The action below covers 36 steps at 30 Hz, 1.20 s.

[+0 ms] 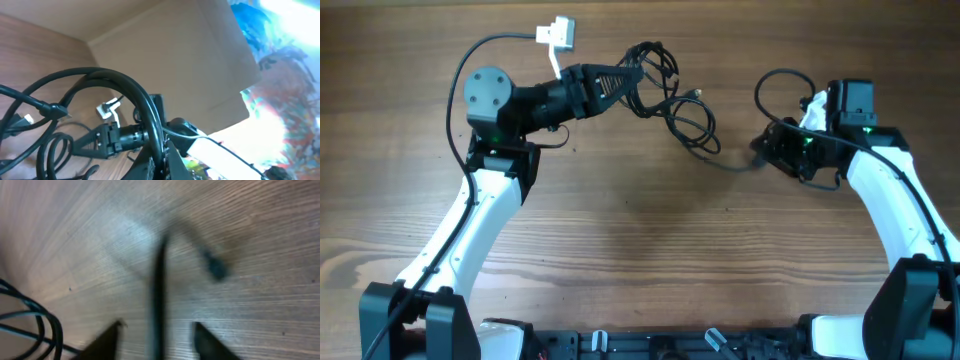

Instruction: Untangle cables

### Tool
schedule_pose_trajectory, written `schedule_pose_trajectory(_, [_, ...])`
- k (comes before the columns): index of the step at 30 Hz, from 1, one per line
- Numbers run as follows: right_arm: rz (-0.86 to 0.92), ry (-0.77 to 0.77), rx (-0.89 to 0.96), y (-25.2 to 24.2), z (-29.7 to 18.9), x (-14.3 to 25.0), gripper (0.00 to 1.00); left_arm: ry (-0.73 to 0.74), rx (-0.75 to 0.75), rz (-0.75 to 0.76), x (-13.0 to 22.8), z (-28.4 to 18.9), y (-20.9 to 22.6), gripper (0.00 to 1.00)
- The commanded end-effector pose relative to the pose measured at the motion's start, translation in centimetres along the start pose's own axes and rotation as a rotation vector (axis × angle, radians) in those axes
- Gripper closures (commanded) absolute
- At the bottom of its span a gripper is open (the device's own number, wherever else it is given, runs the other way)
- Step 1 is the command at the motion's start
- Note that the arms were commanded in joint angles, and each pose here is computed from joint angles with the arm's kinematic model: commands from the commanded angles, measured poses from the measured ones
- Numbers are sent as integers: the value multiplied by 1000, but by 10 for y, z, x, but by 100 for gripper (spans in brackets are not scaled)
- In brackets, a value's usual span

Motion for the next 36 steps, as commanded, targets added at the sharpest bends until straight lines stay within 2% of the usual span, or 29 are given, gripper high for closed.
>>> schedule_pose_trajectory(1, [-149,29,-66,14,-3,0,26,3,7,-40,-4,-1,-5,96])
schedule_pose_trajectory(2, [-267,57,-159,33,-13,4,9,11,-12,-80,-1,-2,0,96])
schedule_pose_trajectory(4, [-417,68,-276,60,-33,9,9,8,-73,-176,4,-2,15,96])
schedule_pose_trajectory(7, [-660,28,-438,93,-65,19,9,-14,-321,-490,30,-12,64,96])
schedule_pose_trajectory(10, [-834,8,-470,106,-72,36,9,-62,-547,-775,58,-30,96,96])
schedule_pose_trajectory(11, [-920,40,-486,114,-63,52,9,-102,-613,-955,68,-36,104,96])
schedule_pose_trajectory(14, [-1072,124,-539,137,-39,89,10,-135,-637,-1245,81,-39,103,96])
schedule_pose_trajectory(18, [-1191,159,-549,158,-9,122,10,-129,-615,-1335,83,-37,98,96])
schedule_pose_trajectory(21, [-1223,170,-537,168,14,136,14,-122,-590,-1437,84,-34,94,96])
schedule_pose_trajectory(22, [-1194,168,-521,172,24,137,15,-115,-583,-1446,84,-34,92,96])
schedule_pose_trajectory(26, [-1180,237,-523,174,54,155,33,-113,-581,-1447,85,-34,92,96])
schedule_pose_trajectory(28, [-1173,273,-510,170,64,162,55,-114,-582,-1447,84,-34,92,96])
schedule_pose_trajectory(29, [-1139,268,-486,169,66,160,70,-122,-587,-1444,84,-35,93,96])
schedule_pose_trajectory(31, [-1044,238,-449,171,64,150,87,-172,-630,-1382,81,-39,102,96])
schedule_pose_trajectory(32, [-989,234,-445,172,61,145,91,-195,-665,-1295,79,-42,108,96])
schedule_pose_trajectory(33, [-914,245,-470,175,49,141,95,-216,-755,-1071,74,-51,121,95])
schedule_pose_trajectory(34, [-908,264,-519,178,38,141,95,-197,-826,-918,75,-58,128,92])
schedule_pose_trajectory(36, [-891,305,-613,184,13,144,96,-105,-954,-653,81,-72,139,71])
Point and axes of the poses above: each gripper's point midway between its finger pads, its own z axis out along the fingers, its own y axis along the line the jaws close on, x = y × z, the point moved 4 cm from there along -z, back along the fingers, and after that the axes turned 12 degrees about z, right-handed, at the moved point
